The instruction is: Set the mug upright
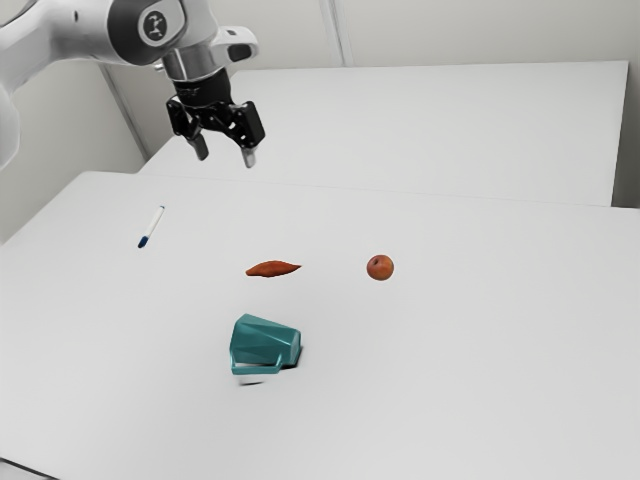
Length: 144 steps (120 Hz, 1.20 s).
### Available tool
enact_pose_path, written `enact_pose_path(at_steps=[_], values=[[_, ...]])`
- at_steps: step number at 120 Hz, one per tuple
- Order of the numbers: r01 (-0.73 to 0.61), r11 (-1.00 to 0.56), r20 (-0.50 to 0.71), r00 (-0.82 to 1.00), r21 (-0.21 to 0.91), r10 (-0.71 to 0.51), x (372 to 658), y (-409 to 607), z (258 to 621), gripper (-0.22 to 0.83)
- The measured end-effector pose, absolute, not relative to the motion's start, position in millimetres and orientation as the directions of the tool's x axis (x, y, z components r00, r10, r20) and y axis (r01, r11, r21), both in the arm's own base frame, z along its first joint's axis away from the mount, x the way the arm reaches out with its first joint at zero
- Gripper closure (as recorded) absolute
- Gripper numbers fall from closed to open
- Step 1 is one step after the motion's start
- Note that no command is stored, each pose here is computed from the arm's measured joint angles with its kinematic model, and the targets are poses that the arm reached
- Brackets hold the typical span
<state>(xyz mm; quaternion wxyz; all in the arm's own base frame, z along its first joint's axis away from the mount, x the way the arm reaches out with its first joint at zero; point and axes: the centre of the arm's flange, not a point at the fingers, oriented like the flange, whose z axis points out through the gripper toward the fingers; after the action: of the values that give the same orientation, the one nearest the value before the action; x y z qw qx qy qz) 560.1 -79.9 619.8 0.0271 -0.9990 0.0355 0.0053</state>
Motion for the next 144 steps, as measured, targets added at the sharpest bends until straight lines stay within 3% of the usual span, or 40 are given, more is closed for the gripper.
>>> enact_pose_path(at_steps=[51,69,91,144], values=[[-0.023,-1.0,-0.047,0.999,-0.002,-0.023,556,-60,607,0.0],[0.018,-0.997,-0.138,0.99,0.069,0.009,543,-50,575,0.0],[0.072,-0.983,-0.221,0.975,0.17,0.033,507,-38,540,0.0],[0.142,-0.911,-0.238,0.97,0.387,0.05,485,22,444,0.0]])
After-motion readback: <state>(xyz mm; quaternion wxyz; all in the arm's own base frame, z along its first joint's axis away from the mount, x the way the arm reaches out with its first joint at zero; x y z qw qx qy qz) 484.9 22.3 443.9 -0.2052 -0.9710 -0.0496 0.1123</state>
